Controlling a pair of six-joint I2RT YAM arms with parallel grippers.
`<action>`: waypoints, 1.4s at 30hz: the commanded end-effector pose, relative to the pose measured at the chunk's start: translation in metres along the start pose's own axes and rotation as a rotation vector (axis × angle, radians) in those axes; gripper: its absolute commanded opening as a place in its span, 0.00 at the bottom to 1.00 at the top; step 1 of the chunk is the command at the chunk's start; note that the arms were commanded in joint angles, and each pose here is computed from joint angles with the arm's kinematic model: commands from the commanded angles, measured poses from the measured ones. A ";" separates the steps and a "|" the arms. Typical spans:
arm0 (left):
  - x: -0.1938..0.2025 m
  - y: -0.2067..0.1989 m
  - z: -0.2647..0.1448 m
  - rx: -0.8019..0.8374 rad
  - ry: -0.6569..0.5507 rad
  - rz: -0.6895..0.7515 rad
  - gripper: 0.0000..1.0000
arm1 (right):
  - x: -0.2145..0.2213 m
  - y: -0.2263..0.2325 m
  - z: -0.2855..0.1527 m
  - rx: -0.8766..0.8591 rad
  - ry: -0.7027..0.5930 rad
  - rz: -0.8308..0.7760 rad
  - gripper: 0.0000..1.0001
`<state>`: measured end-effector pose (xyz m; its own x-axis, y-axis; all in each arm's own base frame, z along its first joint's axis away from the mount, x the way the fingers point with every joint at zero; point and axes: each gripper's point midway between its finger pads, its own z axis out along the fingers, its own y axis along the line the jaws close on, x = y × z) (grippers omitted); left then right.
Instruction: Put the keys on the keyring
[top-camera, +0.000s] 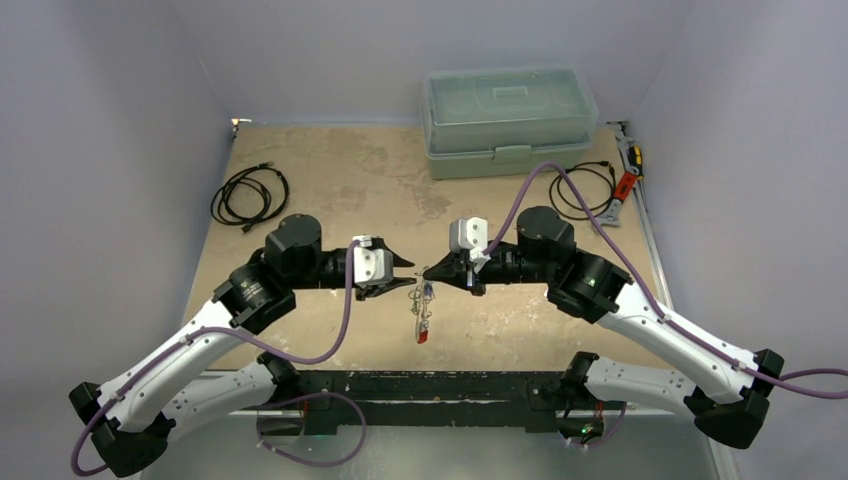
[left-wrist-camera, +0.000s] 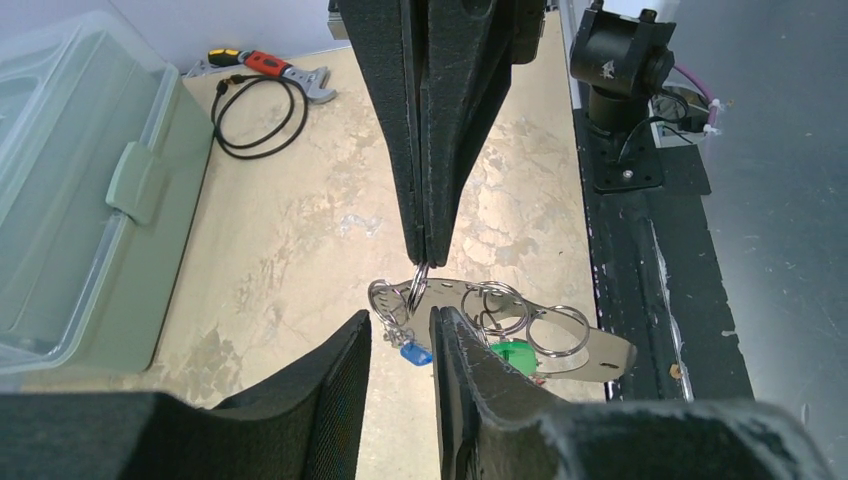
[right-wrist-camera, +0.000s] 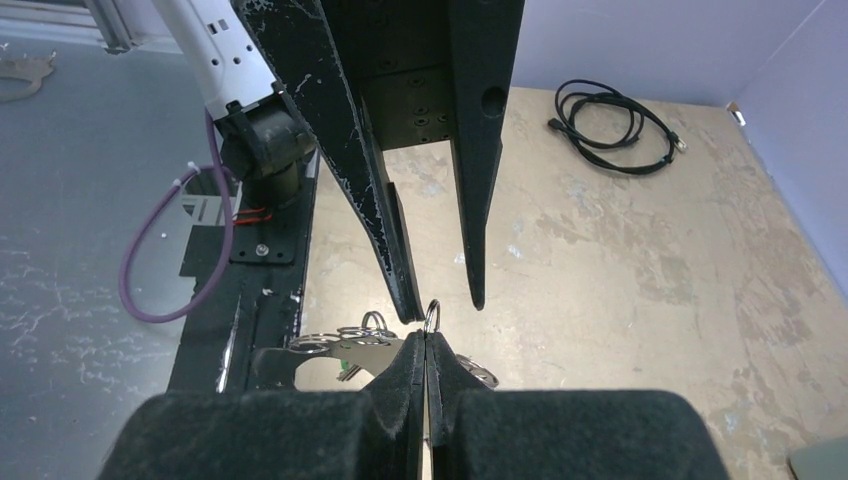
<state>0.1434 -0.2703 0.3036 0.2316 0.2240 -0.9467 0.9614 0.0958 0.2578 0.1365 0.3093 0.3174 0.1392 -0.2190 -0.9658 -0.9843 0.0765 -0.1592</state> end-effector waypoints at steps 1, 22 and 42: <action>-0.020 0.001 0.000 0.020 -0.052 0.043 0.27 | -0.031 0.000 -0.007 0.000 -0.079 -0.063 0.00; -0.018 -0.001 0.010 0.052 -0.048 0.037 0.09 | -0.020 0.003 0.003 -0.040 -0.069 -0.049 0.00; -0.044 -0.002 -0.003 -0.070 -0.332 0.076 0.00 | -0.023 -0.003 -0.015 0.101 -0.197 -0.020 0.32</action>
<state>0.1347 -0.2765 0.3004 0.2714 0.0746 -0.9596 0.9540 0.1111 0.2784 0.1347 0.3053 0.3224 0.1663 -0.1120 -0.9797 -0.9761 0.1221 -0.1796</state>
